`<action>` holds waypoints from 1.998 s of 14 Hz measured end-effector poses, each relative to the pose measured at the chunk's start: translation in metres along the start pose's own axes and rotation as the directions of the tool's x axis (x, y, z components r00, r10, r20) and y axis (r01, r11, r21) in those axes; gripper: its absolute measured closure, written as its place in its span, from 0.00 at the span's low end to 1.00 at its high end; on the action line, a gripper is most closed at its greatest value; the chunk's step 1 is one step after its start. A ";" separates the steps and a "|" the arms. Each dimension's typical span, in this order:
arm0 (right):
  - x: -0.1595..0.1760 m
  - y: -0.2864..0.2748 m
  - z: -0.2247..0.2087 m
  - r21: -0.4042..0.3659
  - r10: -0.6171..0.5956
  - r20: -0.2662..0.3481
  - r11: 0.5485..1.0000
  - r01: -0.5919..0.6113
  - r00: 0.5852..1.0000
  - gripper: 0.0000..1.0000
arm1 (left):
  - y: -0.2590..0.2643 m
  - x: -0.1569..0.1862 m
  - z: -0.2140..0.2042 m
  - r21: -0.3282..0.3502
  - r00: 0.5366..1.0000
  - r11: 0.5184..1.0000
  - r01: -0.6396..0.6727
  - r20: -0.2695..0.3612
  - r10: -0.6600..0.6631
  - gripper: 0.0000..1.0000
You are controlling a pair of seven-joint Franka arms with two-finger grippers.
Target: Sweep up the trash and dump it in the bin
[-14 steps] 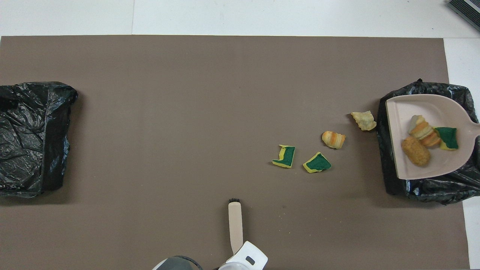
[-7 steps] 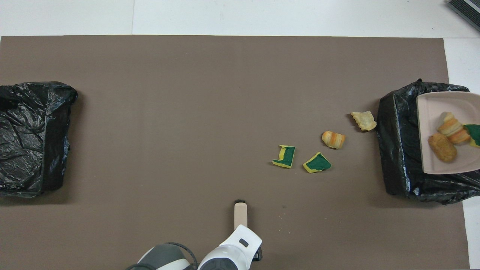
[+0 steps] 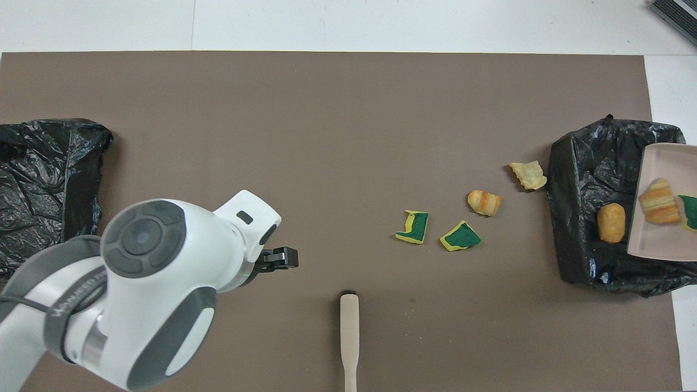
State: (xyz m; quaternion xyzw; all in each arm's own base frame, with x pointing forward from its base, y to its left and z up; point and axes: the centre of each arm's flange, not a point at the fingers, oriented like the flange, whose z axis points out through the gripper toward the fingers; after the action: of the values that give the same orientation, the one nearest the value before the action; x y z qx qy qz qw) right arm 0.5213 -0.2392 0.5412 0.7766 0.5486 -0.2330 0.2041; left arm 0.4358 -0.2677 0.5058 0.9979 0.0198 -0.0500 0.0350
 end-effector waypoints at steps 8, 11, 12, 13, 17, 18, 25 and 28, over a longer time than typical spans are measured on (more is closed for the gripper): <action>0.018 -0.010 -0.057 -0.052 -0.025 0.179 0.998 0.034 0.984 0.69 | -0.085 0.036 -0.104 0.016 0.998 0.998 -0.066 -0.008 0.066 0.00; 0.009 -0.008 -0.058 -0.074 0.011 0.247 0.997 0.008 0.969 0.69 | -0.104 0.035 -0.142 0.034 0.997 0.997 -0.066 -0.038 0.068 0.00; 0.006 -0.009 -0.060 -0.079 0.016 0.257 0.997 0.005 0.966 0.69 | -0.110 0.035 -0.152 0.053 0.996 0.996 -0.067 -0.051 0.070 0.00; 0.003 -0.010 -0.063 -0.086 0.021 0.263 0.996 0.001 0.965 0.69 | -0.119 0.036 -0.160 0.068 0.995 0.995 -0.076 -0.059 0.080 0.00; 0.006 -0.016 -0.090 -0.137 0.022 0.294 0.990 0.019 0.956 0.69 | -0.153 0.044 -0.165 0.076 0.992 0.991 -0.113 -0.044 0.117 0.00; 0.014 -0.017 -0.094 -0.146 0.018 0.293 0.989 0.026 0.956 0.69 | -0.154 0.046 -0.165 0.076 0.993 0.991 -0.110 -0.044 0.114 0.00; 0.056 -0.021 -0.068 -0.120 -0.082 0.300 0.985 0.123 0.951 0.69 | -0.168 0.068 -0.179 0.064 0.995 0.995 -0.082 -0.047 0.085 0.00; 0.035 -0.016 -0.083 -0.132 -0.110 0.334 0.978 0.162 0.936 0.69 | -0.168 0.073 -0.185 0.065 0.995 0.994 -0.088 -0.036 0.091 0.00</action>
State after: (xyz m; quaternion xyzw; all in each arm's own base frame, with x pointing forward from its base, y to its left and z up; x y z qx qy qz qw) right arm 0.5280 -0.1596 0.5869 0.6692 0.5766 -0.3273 0.3355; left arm 0.5196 -0.0845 0.6707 0.9992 -0.0260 -0.0295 0.0054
